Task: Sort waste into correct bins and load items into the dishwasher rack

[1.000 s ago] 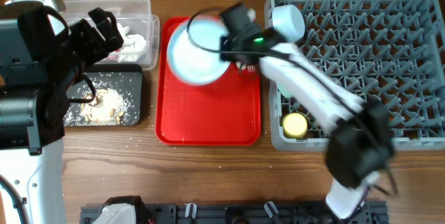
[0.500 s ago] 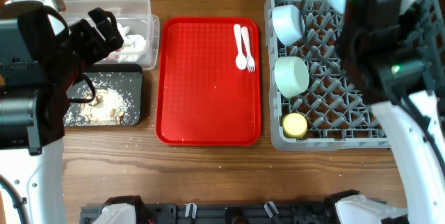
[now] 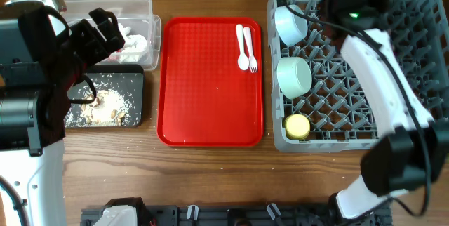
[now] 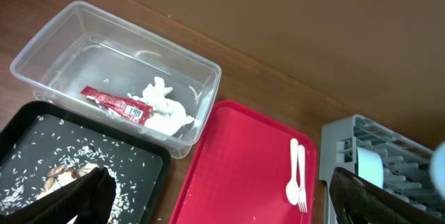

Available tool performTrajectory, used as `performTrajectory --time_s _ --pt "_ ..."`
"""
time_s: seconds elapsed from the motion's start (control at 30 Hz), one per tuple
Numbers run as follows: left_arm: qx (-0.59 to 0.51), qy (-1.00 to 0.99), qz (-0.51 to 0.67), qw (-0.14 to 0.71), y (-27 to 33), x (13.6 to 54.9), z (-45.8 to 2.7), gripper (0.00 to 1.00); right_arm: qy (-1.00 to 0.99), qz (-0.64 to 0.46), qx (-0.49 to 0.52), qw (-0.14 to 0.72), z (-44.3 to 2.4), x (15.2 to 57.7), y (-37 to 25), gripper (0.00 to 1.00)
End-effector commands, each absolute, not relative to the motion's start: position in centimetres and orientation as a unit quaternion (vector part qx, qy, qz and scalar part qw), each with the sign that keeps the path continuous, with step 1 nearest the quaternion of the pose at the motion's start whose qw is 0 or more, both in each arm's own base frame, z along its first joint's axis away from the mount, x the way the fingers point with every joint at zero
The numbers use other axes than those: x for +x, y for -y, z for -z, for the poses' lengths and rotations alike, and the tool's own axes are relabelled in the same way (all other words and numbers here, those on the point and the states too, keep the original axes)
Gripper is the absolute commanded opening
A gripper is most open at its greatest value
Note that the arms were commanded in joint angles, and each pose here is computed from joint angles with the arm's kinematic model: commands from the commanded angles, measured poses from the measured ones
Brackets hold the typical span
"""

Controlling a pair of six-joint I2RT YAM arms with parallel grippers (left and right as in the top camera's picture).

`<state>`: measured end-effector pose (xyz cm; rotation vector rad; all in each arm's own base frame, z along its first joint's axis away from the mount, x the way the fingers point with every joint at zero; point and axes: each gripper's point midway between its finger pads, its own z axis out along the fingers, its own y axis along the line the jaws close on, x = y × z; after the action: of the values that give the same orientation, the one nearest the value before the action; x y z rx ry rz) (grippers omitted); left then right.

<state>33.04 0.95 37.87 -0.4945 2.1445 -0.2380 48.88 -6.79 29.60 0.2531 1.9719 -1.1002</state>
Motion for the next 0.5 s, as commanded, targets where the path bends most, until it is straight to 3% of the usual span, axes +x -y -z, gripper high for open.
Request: performTrajectory --time_s 0.0,0.37,0.4,0.47 --pt "-0.199 -0.863 0.087 0.455 -1.4 33.1 -38.4 1.00 -0.807 0.451 0.040 0.379 -25.9 50.5 6.1 0.04" --pt "-0.199 -0.863 0.087 0.455 -1.4 33.1 -38.4 1.00 -0.868 0.369 -0.055 0.329 -18.4 52.0 3.2 0.04" --pt "-0.199 -0.863 0.087 0.455 -1.4 33.1 -38.4 1.00 -0.872 0.358 -0.061 0.327 -18.1 52.0 2.9 0.07" --pt "-0.199 -0.863 0.087 0.455 -1.4 33.1 -38.4 1.00 -0.877 0.348 -0.060 0.324 -17.7 51.9 2.7 0.23"
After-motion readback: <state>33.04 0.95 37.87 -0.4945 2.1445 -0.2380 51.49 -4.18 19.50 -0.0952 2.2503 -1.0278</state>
